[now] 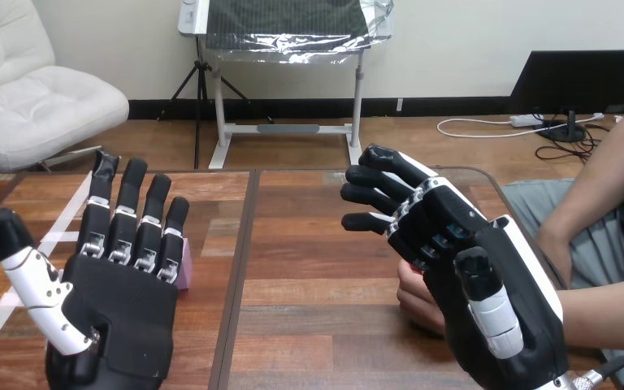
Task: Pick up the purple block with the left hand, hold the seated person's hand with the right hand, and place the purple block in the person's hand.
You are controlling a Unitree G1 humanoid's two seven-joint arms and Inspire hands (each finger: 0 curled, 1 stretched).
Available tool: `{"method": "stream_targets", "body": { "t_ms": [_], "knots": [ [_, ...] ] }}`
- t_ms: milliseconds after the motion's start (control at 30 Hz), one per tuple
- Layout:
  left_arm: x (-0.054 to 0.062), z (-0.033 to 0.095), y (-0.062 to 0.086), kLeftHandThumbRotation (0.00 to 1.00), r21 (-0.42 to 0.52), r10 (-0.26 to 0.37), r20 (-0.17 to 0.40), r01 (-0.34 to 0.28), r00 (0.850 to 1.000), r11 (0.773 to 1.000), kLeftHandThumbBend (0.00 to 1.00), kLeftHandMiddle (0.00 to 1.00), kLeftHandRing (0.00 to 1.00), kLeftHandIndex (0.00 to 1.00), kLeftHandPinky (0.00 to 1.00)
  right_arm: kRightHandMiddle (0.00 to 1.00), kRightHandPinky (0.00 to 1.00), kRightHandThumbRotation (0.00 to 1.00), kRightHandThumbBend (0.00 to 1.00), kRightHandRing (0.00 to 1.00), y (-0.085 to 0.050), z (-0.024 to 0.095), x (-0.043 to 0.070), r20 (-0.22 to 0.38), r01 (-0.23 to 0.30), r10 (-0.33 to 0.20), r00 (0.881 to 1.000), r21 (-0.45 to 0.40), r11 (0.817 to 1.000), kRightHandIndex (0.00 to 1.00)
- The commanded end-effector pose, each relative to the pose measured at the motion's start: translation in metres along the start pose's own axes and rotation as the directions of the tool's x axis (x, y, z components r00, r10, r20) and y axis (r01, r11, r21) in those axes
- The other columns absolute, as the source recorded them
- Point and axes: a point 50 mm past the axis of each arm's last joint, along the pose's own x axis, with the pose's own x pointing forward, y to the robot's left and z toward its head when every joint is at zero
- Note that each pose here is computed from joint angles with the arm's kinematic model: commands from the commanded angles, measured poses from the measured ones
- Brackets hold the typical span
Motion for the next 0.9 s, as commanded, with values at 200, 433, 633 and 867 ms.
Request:
{"method": "stream_targets", "body": {
  "t_ms": [200, 433, 633, 867],
  "knots": [
    [0.019, 0.007, 0.000, 0.95, 0.084, -0.041, 0.125, 0.031, 0.991, 0.996, 0.69, 1.00, 1.00, 1.00, 1.00, 0.84, 0.75, 0.79, 0.85, 0.83, -0.004, 0.008, 0.012, 0.077, 0.003, 0.000, 0.997, -0.033, 0.999, 0.85],
    [0.027, 0.010, 0.010, 0.95, 0.180, -0.013, 0.127, -0.010, 0.992, 0.984, 0.70, 1.00, 1.00, 1.00, 1.00, 0.83, 0.75, 0.80, 0.85, 0.83, -0.005, 0.008, 0.012, 0.075, 0.002, 0.001, 0.997, -0.047, 0.999, 0.85],
    [0.035, 0.012, 0.021, 0.92, 0.269, -0.012, 0.130, -0.024, 0.991, 0.963, 0.71, 1.00, 1.00, 0.99, 1.00, 0.84, 0.75, 0.81, 0.86, 0.83, -0.004, 0.008, 0.012, 0.075, -0.001, 0.004, 0.997, -0.044, 0.999, 0.85],
    [0.045, 0.014, 0.035, 0.93, 0.384, -0.005, 0.123, -0.043, 0.992, 0.922, 0.74, 1.00, 1.00, 0.98, 1.00, 0.84, 0.75, 0.80, 0.86, 0.83, -0.004, 0.008, 0.013, 0.077, -0.003, 0.006, 0.997, -0.038, 0.999, 0.85]
  ]
}}
